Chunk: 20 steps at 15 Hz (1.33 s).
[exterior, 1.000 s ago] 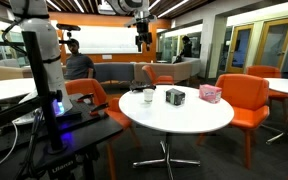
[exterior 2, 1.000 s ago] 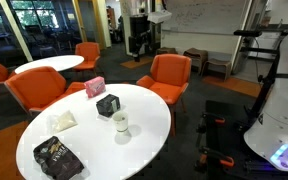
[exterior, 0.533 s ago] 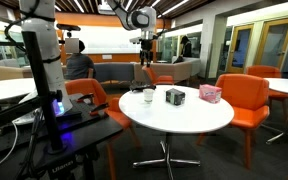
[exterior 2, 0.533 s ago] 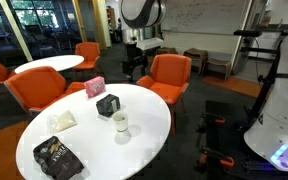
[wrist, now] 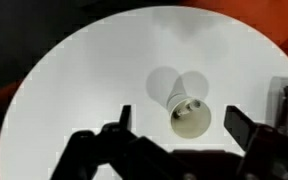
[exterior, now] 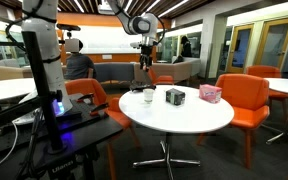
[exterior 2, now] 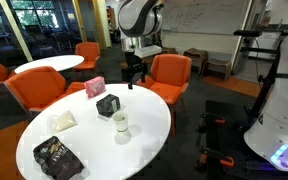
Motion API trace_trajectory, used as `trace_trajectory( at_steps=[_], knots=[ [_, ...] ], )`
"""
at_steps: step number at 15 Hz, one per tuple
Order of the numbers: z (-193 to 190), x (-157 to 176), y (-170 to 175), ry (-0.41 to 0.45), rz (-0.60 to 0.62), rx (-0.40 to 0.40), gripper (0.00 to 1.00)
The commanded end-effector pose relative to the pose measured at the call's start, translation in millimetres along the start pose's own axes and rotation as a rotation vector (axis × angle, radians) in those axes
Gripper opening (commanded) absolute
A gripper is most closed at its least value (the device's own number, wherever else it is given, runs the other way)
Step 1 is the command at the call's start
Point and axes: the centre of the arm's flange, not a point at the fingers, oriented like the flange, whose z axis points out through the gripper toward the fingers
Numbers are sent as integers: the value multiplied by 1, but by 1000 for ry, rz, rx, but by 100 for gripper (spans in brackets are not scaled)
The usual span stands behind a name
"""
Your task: Take the black marker out of the coffee cup and place it on the table
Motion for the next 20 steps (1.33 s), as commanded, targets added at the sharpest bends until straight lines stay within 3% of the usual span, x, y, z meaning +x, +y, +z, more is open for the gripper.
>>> trace_trajectory(
  at_steps=[1,9,10,12,14,15,20],
  knots=[
    [1,0,2,3,-2,8,100],
    [70,42,-3,-16,21,2,100],
    [79,48,-5,-20,23,1,96],
    [95,60,-13,-32,22,2,75],
    [106,70,-24,-35,17,6,68],
    [111,74,-30,-38,17,9,73],
    [126,92,-53,-46,12,18,64]
  ],
)
